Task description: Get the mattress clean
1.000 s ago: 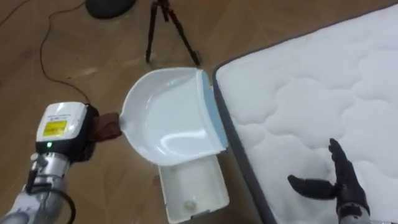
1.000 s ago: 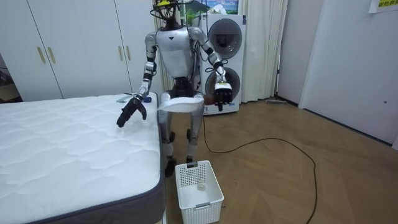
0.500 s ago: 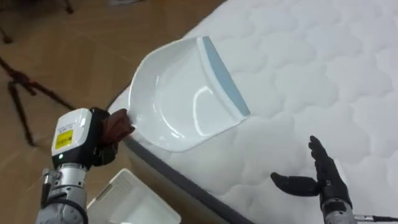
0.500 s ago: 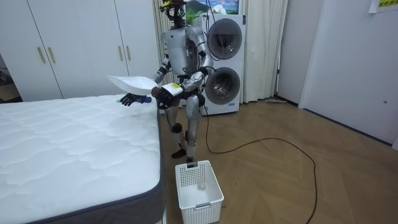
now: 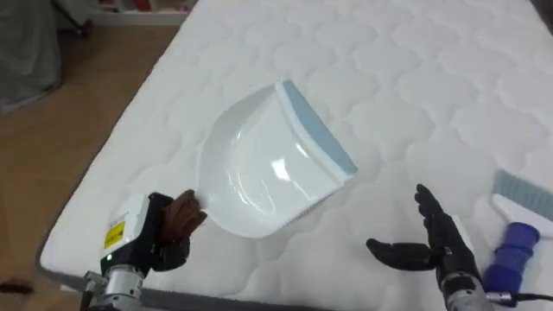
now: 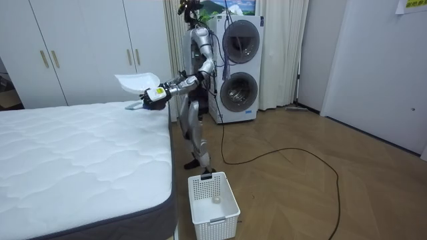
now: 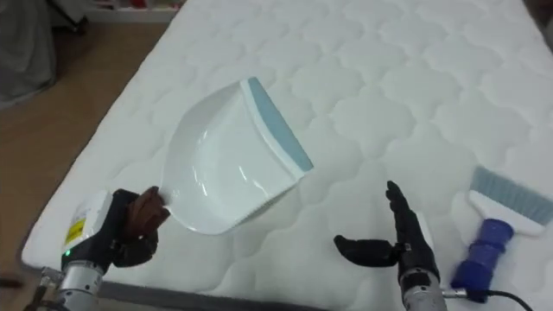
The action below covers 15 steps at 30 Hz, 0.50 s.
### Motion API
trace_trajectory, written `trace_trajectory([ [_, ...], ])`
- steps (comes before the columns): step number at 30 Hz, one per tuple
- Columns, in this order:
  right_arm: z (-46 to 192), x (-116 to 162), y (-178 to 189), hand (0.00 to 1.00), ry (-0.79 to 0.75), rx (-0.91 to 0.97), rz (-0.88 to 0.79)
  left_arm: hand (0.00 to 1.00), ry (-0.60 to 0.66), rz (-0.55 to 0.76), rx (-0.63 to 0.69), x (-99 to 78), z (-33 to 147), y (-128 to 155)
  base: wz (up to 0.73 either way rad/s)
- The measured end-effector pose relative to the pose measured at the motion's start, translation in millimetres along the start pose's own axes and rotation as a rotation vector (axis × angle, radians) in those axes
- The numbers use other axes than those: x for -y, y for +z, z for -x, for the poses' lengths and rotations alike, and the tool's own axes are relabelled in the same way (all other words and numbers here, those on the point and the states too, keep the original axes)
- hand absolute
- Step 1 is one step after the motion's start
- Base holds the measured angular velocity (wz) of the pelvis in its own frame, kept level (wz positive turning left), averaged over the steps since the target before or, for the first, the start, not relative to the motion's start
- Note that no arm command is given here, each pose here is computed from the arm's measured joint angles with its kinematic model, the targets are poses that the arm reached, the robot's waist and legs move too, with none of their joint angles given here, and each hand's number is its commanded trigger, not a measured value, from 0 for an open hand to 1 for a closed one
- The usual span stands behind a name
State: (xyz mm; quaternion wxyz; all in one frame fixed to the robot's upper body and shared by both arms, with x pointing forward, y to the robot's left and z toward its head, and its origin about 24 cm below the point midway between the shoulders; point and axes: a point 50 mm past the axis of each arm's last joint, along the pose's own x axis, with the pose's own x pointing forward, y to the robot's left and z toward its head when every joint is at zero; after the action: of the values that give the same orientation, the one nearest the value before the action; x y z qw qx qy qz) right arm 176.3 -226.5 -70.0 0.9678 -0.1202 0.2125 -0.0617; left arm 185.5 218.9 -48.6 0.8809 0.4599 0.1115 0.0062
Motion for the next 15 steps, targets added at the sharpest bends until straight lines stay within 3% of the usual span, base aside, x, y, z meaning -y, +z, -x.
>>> trace_trajectory([
  [5, 0.5, -0.6, -0.8, 0.0, 0.021, -0.003, 0.014, 1.0, 0.004, 0.055, -0.007, 2.9, 2.1, 1.5, -0.56],
  [6, 0.5, -0.7, -1.3, 0.0, 0.022, -0.007, 0.02, 0.84, 0.006, 0.066, -0.004, 3.8, 1.9, 3.0, -0.31],
  [7, 0.5, -0.9, -1.3, 0.0, 0.023, -0.008, 0.024, 0.62, 0.007, 0.074, 0.001, 4.0, 1.6, 4.2, -0.36],
  [8, 0.5, -1.3, -1.4, 0.0, 0.023, -0.009, 0.025, 0.0, 0.008, 0.078, 0.002, 3.9, 1.4, 4.7, -0.32],
  [15, -1.0, -8.2, -1.5, 0.0, 0.054, -0.026, 0.075, 0.0, 0.034, 0.156, -0.016, -0.4, -3.9, 5.4, -0.37],
])
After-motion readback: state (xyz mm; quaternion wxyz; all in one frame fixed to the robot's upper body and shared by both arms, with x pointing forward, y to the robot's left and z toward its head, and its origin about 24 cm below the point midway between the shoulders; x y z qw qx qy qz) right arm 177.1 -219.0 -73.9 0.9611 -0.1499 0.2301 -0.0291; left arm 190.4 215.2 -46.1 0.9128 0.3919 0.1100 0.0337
